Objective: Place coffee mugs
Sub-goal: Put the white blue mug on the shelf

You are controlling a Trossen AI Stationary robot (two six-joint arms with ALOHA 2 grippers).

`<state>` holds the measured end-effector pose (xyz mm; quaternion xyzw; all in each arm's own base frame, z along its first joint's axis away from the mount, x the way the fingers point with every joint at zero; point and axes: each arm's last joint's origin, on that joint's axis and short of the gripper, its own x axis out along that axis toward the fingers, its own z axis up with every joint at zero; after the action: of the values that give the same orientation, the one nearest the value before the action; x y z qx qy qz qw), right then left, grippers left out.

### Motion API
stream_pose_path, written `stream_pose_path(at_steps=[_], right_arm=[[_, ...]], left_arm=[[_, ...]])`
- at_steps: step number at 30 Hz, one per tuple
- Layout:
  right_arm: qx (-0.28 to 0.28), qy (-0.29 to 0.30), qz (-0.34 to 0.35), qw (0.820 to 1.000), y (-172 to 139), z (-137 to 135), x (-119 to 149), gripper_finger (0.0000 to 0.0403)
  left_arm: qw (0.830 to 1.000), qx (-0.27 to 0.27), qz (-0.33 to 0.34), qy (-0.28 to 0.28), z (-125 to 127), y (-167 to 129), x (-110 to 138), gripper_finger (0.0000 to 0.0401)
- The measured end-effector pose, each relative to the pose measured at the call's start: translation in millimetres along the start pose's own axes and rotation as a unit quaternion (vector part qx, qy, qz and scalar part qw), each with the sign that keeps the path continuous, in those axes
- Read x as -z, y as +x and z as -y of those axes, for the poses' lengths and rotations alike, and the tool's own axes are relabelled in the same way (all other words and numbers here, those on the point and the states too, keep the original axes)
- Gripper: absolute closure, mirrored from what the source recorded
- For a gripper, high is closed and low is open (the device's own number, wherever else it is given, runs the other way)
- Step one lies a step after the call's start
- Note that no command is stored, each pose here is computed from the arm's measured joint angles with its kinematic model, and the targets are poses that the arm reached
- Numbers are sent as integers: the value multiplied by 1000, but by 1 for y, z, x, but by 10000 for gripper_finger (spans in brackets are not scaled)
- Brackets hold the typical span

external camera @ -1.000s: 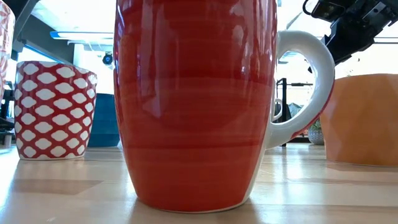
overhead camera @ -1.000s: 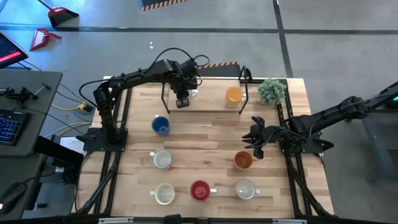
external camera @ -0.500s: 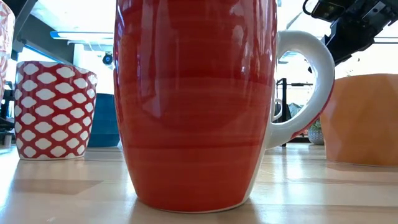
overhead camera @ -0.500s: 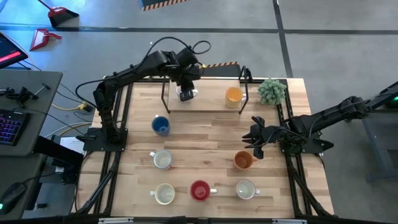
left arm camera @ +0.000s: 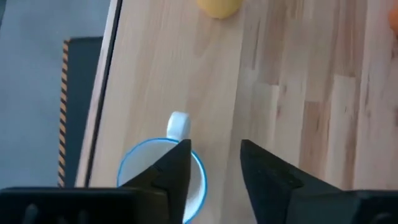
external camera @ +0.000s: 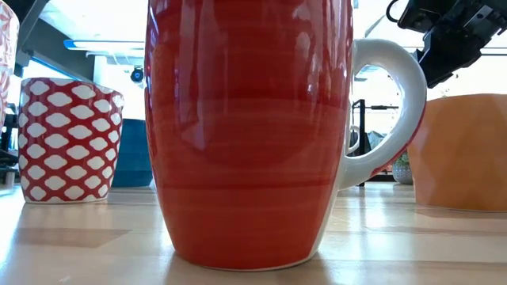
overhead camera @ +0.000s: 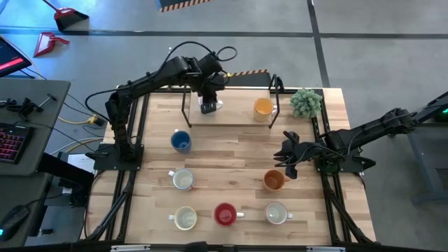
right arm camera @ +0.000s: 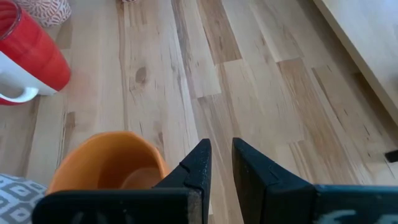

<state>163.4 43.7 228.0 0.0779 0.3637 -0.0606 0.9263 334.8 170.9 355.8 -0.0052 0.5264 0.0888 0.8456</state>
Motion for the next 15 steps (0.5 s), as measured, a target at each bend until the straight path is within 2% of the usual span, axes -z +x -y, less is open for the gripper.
stream_pose_path(at_steps=[5, 8, 15], right_arm=[[0, 2, 0, 1000, 0, 0, 0, 359], [0, 1, 0, 1000, 0, 0, 0, 359], [0, -2, 0, 1000, 0, 0, 0, 359]], left_arm=[[996, -2, -64, -63, -3, 14, 16, 241], [992, 0, -111, -61, -1, 27, 26, 233], [994, 4, -102, -42, 6, 45, 29, 231]])
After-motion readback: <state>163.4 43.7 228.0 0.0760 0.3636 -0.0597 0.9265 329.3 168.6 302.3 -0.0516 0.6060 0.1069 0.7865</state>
